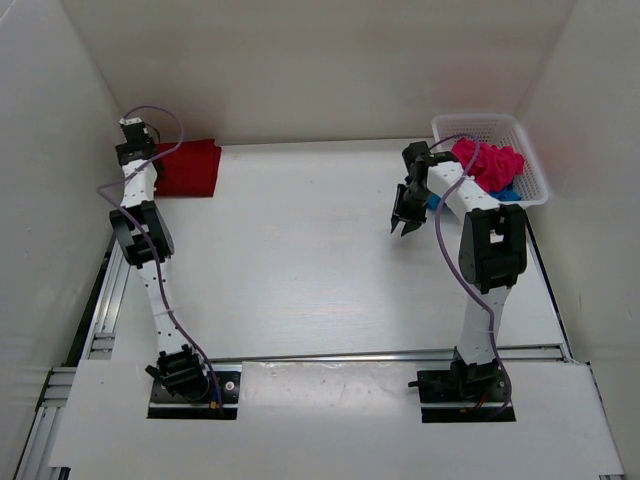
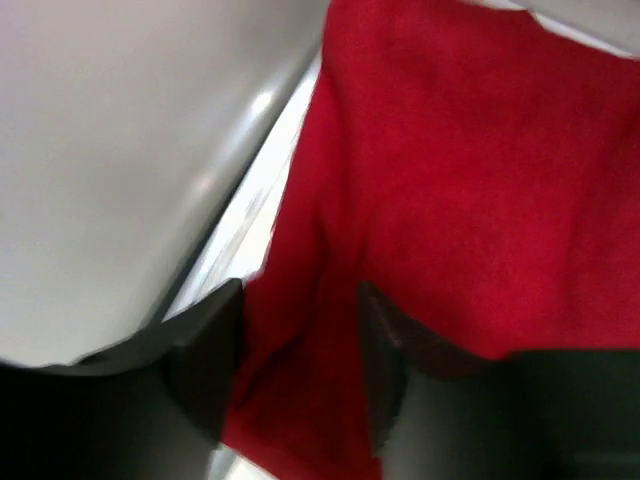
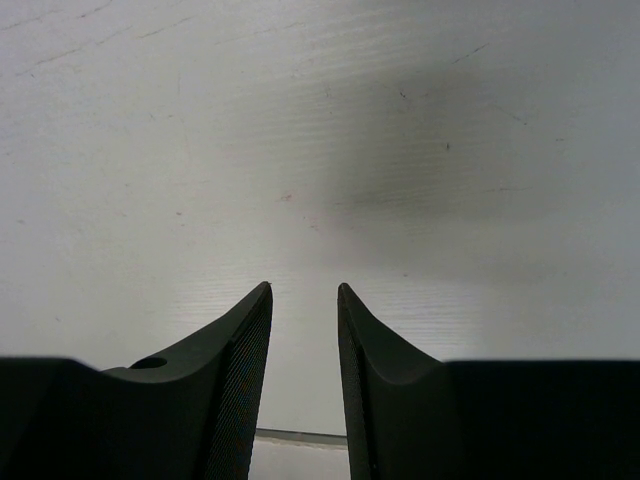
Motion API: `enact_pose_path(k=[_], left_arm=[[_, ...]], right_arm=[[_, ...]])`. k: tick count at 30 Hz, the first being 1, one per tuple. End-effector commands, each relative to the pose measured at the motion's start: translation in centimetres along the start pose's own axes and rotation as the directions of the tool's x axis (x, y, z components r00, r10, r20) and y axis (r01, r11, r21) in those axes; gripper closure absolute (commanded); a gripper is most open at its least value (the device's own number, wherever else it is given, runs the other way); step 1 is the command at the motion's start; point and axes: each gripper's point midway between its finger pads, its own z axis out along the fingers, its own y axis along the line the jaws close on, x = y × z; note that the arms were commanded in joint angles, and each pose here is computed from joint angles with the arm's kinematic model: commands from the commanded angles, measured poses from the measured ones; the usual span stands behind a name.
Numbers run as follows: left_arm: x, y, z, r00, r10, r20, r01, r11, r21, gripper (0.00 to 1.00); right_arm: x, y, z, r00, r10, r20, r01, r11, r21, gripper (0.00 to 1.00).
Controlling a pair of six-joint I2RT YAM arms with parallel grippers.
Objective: Fold and stack the t-shirts
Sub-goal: Put the neatly folded tshirt into the corner of the board with the left arm, then grab crumpled tshirt from bin with the right arm
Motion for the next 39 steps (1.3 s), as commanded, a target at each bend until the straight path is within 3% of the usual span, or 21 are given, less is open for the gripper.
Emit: enact_pose_path(k=[1, 5, 11, 14, 17, 20, 22, 24, 28, 30, 32, 35, 39], left_arm=[[-4.3, 2.4, -1.1, 0.992, -0.048, 0.116, 0.06, 0.993, -0.102, 0.13], [-8.9, 6.0, -4.2, 0.969, -0.083, 0.233, 0.141, 0.958, -0.248, 0.07], [-12.8, 7.5, -10.1, 0.949, -0.098, 0.301, 0.181, 0.948, -0.261, 0.04], [-12.9, 4.4, -14.5, 0.955, -0.076, 0.287, 0.122, 0.982, -0.147, 0.0], [-13.1, 0.3, -21.0, 0.95, -0.059, 0.306, 0.05, 0.998, 0.038, 0.0], [-14.9, 0.2, -28.1, 0.921, -0.087, 0.38, 0.027, 0.987, 0.16, 0.0], [-15.9, 0.7, -33.0, 0.892, -0.111, 0.437, 0.015, 0.976, 0.219, 0.0], [-15.8, 0.0, -36.9, 0.876, -0.124, 0.466, -0.034, 0.948, 0.316, 0.0], [-13.2, -0.5, -39.2, 0.898, -0.104, 0.427, -0.078, 0.918, 0.389, 0.0], [-11.5, -0.2, -40.2, 0.908, -0.095, 0.407, -0.084, 0.913, 0.4, 0.0], [-9.7, 0.2, -41.1, 0.917, -0.086, 0.389, -0.088, 0.909, 0.408, 0.0], [-6.8, 0.7, -41.2, 0.935, -0.067, 0.348, -0.084, 0.913, 0.4, 0.0], [-3.3, 1.4, -40.0, 0.961, -0.028, 0.275, -0.072, 0.935, 0.347, 0.0]], right_arm=[[-0.2, 0.3, -2.5, 0.999, -0.028, 0.042, 0.028, 1.0, -0.005, 0.63], [-0.1, 0.7, -2.9, 0.998, -0.038, 0.051, 0.038, 0.999, -0.011, 0.63], [-0.8, 1.3, -4.5, 0.994, -0.042, 0.098, 0.046, 0.998, -0.033, 0.63], [-3.0, 1.8, -7.5, 0.978, -0.064, 0.197, 0.073, 0.996, -0.042, 0.55], [-6.5, 0.8, -12.3, 0.936, -0.066, 0.346, 0.072, 0.997, -0.005, 0.37], [-10.5, -2.6, -16.5, 0.875, -0.005, 0.485, -0.015, 0.999, 0.038, 0.27], [-13.4, -5.4, -17.8, 0.833, 0.068, 0.549, -0.1, 0.995, 0.028, 0.26], [-16.4, -8.1, -17.6, 0.791, 0.174, 0.587, -0.198, 0.98, -0.024, 0.25], [-21.5, -13.1, -15.2, 0.688, 0.381, 0.617, -0.388, 0.912, -0.131, 0.25], [-24.5, -15.9, -13.4, 0.608, 0.479, 0.633, -0.477, 0.858, -0.19, 0.25], [-26.7, -16.6, -12.9, 0.561, 0.503, 0.658, -0.491, 0.842, -0.225, 0.25], [-29.6, -18.0, -10.6, 0.519, 0.512, 0.685, -0.498, 0.832, -0.244, 0.26], [-31.3, -18.8, -6.6, 0.524, 0.5, 0.69, -0.49, 0.839, -0.236, 0.26]])
